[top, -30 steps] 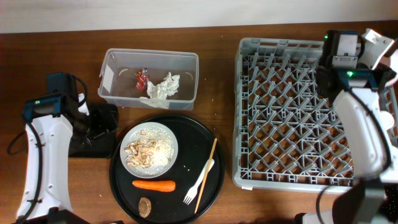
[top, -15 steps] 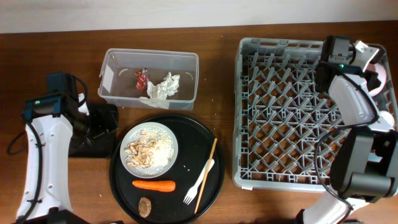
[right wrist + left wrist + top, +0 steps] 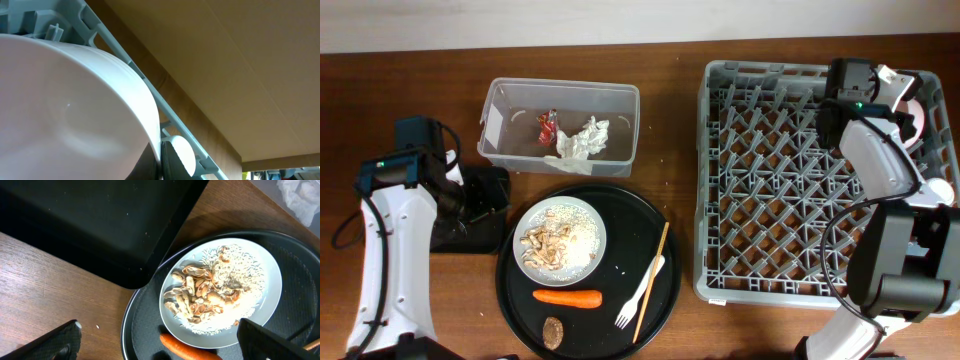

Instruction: Sort waste into correct bins and load items into the dishwasher rack

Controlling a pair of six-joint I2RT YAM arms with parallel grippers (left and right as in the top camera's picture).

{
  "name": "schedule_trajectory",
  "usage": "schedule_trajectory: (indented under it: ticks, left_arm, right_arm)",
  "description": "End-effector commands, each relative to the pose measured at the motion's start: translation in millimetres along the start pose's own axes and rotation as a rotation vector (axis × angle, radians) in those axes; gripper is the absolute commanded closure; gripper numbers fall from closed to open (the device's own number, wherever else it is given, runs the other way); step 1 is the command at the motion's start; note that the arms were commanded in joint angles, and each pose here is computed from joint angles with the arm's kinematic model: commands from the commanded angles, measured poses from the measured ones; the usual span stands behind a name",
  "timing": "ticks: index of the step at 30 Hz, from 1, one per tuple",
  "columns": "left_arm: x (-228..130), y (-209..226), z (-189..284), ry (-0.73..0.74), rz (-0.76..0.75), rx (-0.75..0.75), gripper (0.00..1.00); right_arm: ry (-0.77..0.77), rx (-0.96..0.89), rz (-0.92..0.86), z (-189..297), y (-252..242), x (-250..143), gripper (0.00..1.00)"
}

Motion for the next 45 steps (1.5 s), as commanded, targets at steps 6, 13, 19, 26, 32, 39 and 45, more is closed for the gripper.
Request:
schedule_trajectory:
  ticks: [6,13,19,26,32,39,45]
  left_arm:
    - [0,2,-2,0.003,-0.008,0.005,0.01]
    - [-1,2,-2,0.005,-0.008,0.006,0.01]
    - [0,2,-2,0.003,-0.008,0.005,0.01]
    - [-1,2,-2,0.006,-0.008,0.006,0.01]
    - [-1,2,-2,0.005,-0.008,0.006,0.01]
    - [-1,2,-2,0.005,-0.008,0.006,0.01]
    - [-1,2,-2,0.005,-0.008,0.006,0.01]
  right_arm:
    - [-0.019,-0.173,-0.027,5,-21,6,0.96]
    - [-0.01,-0.165,-0.003,3,-15,0,0.96]
    - [-0.001,-0.127,0.029,1,-3,-10,0.96]
    - [-0.05,-0.038,0.052,21,21,-4,0.95]
    - [-0.056,-0.002,0.09,30,30,-6,0.83]
    - [-0.026,0.126,0.139,30,49,-16,0.52]
    - [0.005,0.259,0.179,34,68,-26,0.36]
Point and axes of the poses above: each gripper's point midway between its finger pads, its own z axis back along the fingers, its own y axis along the line the jaws close on, x = y × z, the point moved 2 cm from there along z, back along the fingers, and after that the axes turned 13 degrees about z, right-handed, at the moved point
